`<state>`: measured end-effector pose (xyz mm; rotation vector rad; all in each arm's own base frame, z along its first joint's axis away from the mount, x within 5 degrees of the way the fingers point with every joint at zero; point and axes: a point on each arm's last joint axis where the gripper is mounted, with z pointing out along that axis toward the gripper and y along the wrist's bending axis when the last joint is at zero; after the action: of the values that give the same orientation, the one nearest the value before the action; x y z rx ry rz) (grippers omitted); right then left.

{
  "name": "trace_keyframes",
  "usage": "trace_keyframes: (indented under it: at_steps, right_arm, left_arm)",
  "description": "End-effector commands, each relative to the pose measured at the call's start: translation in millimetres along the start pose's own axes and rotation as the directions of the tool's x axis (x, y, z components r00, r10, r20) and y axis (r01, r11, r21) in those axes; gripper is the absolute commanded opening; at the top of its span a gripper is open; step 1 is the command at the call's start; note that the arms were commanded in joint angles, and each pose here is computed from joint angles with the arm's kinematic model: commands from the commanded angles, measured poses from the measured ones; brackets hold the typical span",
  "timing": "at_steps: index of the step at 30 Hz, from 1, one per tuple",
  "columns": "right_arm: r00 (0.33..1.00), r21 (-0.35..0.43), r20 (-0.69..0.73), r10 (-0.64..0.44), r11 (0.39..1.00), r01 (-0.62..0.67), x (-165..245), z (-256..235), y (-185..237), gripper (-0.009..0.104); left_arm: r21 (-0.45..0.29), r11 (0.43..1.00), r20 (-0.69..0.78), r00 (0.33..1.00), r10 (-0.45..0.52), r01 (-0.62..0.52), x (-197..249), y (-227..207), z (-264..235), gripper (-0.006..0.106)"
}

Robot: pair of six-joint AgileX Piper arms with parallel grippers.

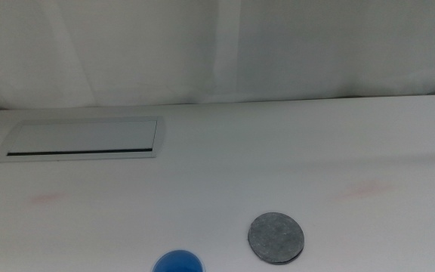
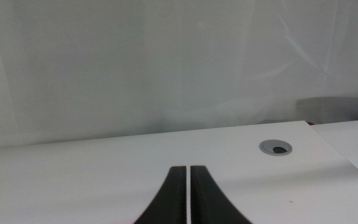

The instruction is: Place an empty cup on a cup mat.

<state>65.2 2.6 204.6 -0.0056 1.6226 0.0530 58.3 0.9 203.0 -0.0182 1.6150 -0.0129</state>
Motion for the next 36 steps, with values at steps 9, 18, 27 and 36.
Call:
trace_keyframes:
  at_steps: [9, 18, 27, 36]
  right_arm:
    - [1.0, 0.008, -0.025, -0.009, 1.0, 0.009, 12.5, 0.8, -0.9, -0.003]
    - [1.0, 0.008, -0.025, -0.009, 1.0, 0.009, 12.5, 0.8, -0.9, -0.003]
    - [1.0, 0.008, -0.025, -0.009, 1.0, 0.009, 12.5, 0.8, -0.9, -0.003]
    - [1.0, 0.008, -0.025, -0.009, 1.0, 0.009, 12.5, 0.8, -0.9, -0.003]
  left_arm:
    - [0.023, 0.997, 0.056, 0.996, -0.073, 0.071, -1.2, -1.5, 0.4, 0.042]
    - [0.034, 0.994, 0.083, 0.991, -0.102, 0.099, -3.3, -2.1, 0.3, 0.093]
    - [0.037, 0.986, 0.116, 0.98, -0.164, 0.16, -24.8, -1.7, -4.2, 0.093]
    - [-0.037, 0.99, 0.018, 0.99, -0.137, 0.138, -91.9, 2.3, -18.6, 0.093]
